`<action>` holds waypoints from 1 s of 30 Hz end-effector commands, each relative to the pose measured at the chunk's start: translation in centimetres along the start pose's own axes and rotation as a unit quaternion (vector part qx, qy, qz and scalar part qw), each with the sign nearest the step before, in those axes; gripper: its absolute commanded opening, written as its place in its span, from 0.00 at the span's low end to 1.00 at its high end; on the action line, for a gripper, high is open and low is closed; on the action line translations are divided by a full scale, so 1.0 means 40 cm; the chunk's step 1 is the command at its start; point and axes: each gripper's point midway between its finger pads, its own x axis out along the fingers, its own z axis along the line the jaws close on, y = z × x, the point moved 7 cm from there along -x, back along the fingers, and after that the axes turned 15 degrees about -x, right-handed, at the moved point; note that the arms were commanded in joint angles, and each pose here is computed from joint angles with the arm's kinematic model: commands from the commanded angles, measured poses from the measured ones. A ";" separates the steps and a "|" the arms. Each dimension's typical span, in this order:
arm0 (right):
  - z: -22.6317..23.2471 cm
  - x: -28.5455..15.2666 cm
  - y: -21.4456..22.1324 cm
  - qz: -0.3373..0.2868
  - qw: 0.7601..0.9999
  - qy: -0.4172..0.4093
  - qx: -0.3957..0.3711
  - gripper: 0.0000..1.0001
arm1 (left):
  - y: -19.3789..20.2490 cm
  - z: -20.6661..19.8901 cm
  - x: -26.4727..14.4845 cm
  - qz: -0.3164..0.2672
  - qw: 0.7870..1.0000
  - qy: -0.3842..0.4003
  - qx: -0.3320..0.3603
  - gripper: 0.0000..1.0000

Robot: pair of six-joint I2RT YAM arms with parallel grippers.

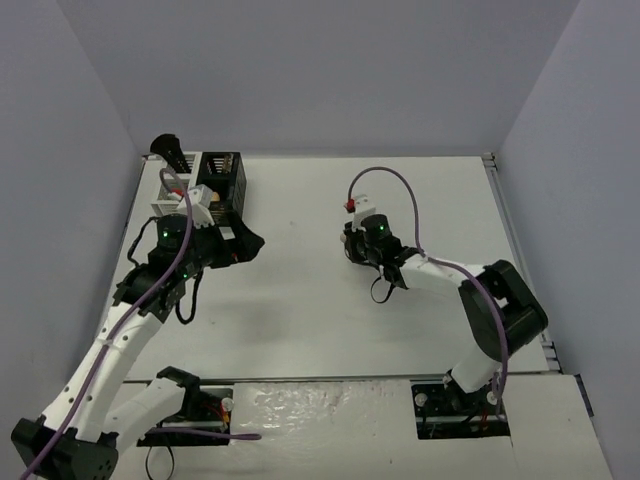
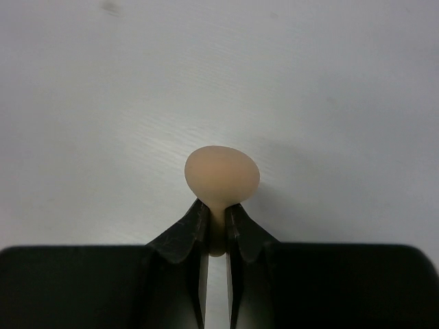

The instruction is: Organize the makeup

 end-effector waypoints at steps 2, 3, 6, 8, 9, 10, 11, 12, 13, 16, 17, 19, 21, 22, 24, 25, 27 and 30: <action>0.191 -0.168 -0.211 -0.241 0.959 -0.127 -0.082 0.00 | -0.004 -0.123 0.056 0.009 0.995 0.094 -0.015 0.96; 0.220 -0.192 -0.219 -0.262 0.951 -0.144 -0.082 0.00 | 0.007 -0.131 0.068 0.016 0.995 0.097 -0.015 0.96; 0.286 -0.241 -0.236 -0.303 0.933 -0.179 -0.077 0.00 | 0.025 -0.144 0.089 0.024 0.995 0.093 -0.011 0.96; 0.311 -0.259 -0.246 -0.319 0.926 -0.188 -0.077 0.00 | 0.036 -0.145 0.099 0.026 0.996 0.089 -0.013 0.96; 0.320 -0.264 -0.250 -0.324 0.923 -0.190 -0.078 0.00 | 0.044 -0.144 0.105 0.030 0.996 0.089 -0.015 0.96; 0.328 -0.268 -0.254 -0.329 0.921 -0.192 -0.078 0.00 | 0.052 -0.143 0.107 0.033 0.995 0.088 -0.016 0.96; 0.335 -0.271 -0.257 -0.332 0.920 -0.194 -0.078 0.00 | 0.059 -0.142 0.109 0.035 0.995 0.087 -0.018 0.96; 0.340 -0.271 -0.258 -0.334 0.919 -0.195 -0.078 0.00 | 0.063 -0.142 0.109 0.036 0.996 0.085 -0.020 0.96; 0.344 -0.271 -0.259 -0.336 0.918 -0.196 -0.078 0.00 | 0.067 -0.141 0.109 0.037 0.996 0.083 -0.023 0.95; 0.354 -0.267 -0.258 -0.338 0.917 -0.198 -0.076 0.00 | 0.085 -0.136 0.112 0.040 0.995 0.082 -0.035 0.94; 0.357 -0.266 -0.258 -0.339 0.916 -0.200 -0.076 0.00 | 0.091 -0.136 0.115 0.041 0.995 0.085 -0.038 0.93; 0.363 -0.267 -0.260 -0.342 0.915 -0.202 -0.073 0.00 | 0.104 -0.139 0.124 0.047 0.994 0.087 -0.040 0.89; 0.365 -0.268 -0.260 -0.343 0.914 -0.203 -0.072 0.00 | 0.116 -0.142 0.133 0.055 0.994 0.086 -0.040 0.85; 0.364 -0.269 -0.260 -0.343 0.914 -0.202 -0.072 0.00 | 0.122 -0.144 0.137 0.059 0.994 0.086 -0.039 0.81; 0.362 -0.270 -0.259 -0.343 0.916 -0.197 -0.071 0.00 | 0.128 -0.148 0.142 0.063 0.994 0.087 -0.039 0.71; 0.359 -0.272 -0.261 -0.345 0.916 -0.194 -0.070 0.00 | 0.130 -0.149 0.143 0.063 0.994 0.086 -0.040 0.64; 0.357 -0.270 -0.259 -0.343 0.917 -0.190 -0.071 0.03 | 0.130 -0.152 0.144 0.058 0.994 0.086 -0.039 0.35; 0.355 -0.268 -0.256 -0.341 0.919 -0.186 -0.071 0.11 | 0.125 -0.153 0.144 0.048 0.994 0.085 -0.040 0.00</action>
